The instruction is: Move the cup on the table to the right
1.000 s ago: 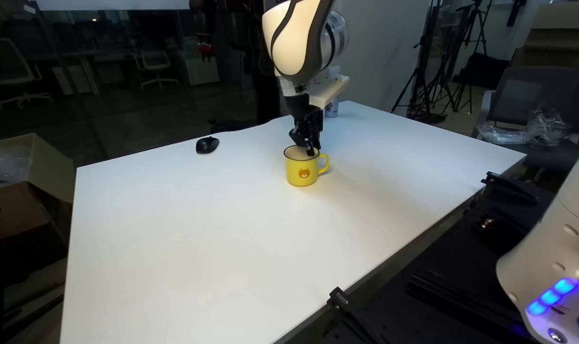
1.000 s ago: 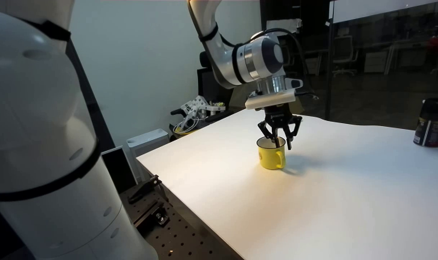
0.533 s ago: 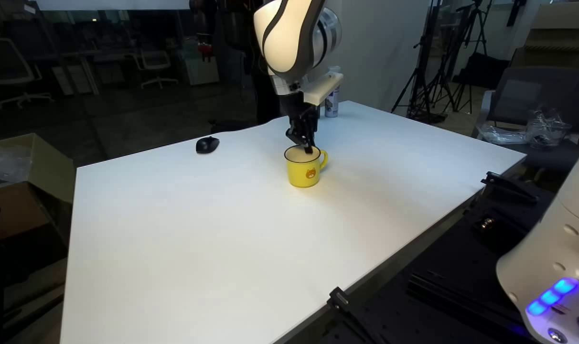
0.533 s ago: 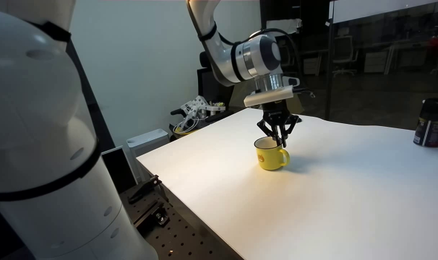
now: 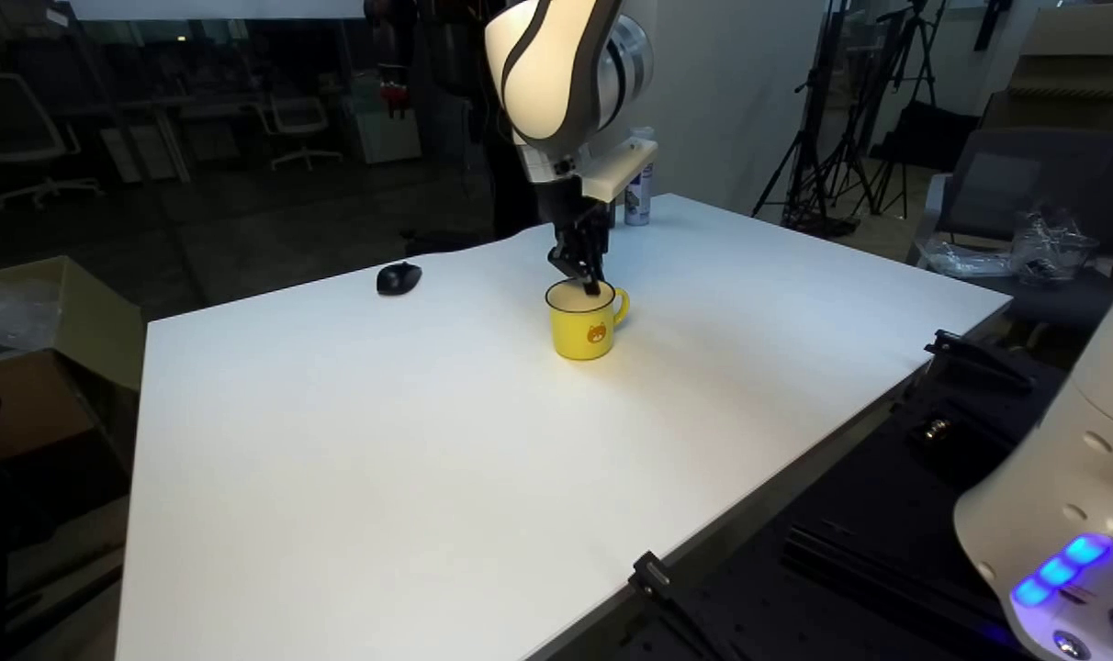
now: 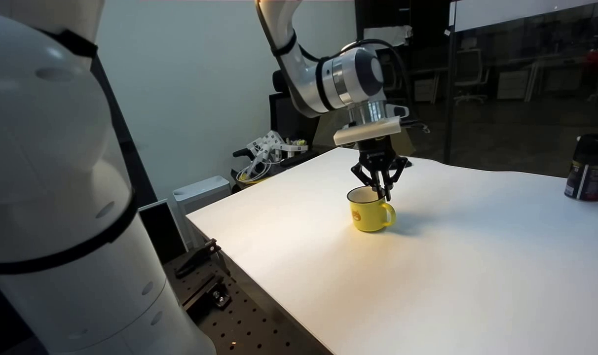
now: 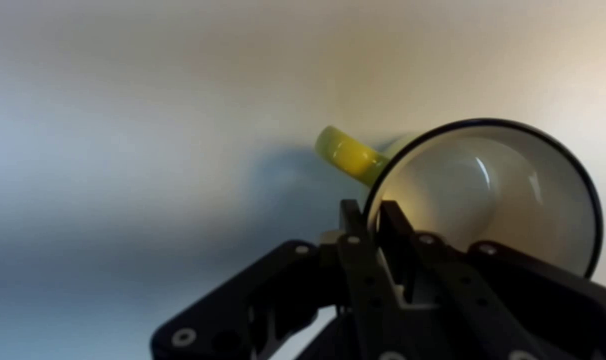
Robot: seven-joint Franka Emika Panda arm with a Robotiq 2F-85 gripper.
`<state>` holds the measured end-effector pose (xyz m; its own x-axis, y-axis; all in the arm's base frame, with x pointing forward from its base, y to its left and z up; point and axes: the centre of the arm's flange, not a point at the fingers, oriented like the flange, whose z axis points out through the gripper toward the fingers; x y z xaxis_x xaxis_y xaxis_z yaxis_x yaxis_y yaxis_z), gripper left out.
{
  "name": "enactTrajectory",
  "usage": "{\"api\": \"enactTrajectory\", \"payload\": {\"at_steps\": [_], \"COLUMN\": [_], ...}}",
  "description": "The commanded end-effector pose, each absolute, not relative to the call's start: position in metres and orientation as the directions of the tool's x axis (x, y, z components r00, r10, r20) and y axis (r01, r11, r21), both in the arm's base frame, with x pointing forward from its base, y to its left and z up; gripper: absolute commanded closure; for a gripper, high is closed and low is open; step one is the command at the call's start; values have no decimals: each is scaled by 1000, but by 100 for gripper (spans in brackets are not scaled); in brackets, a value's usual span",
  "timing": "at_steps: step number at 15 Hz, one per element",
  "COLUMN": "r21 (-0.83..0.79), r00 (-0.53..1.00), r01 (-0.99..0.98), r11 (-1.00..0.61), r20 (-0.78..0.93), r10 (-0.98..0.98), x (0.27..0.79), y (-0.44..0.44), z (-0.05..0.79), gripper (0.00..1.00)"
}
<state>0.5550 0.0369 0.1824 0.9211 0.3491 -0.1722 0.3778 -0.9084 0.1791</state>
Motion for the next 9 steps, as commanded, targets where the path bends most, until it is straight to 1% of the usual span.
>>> {"api": "enactTrajectory", "payload": {"at_steps": [1,5,9], "r21": [179,180,157], "r00": [921,945,980], "r01": [378,311,162], "r11": [-908,-933,-974], "r20": [-172,-158,-139], "r10": [349,285,140], "x": [555,549,539], "y": [37,17,-29], "z": [182,186,190], "gripper": [96,96,96]}}
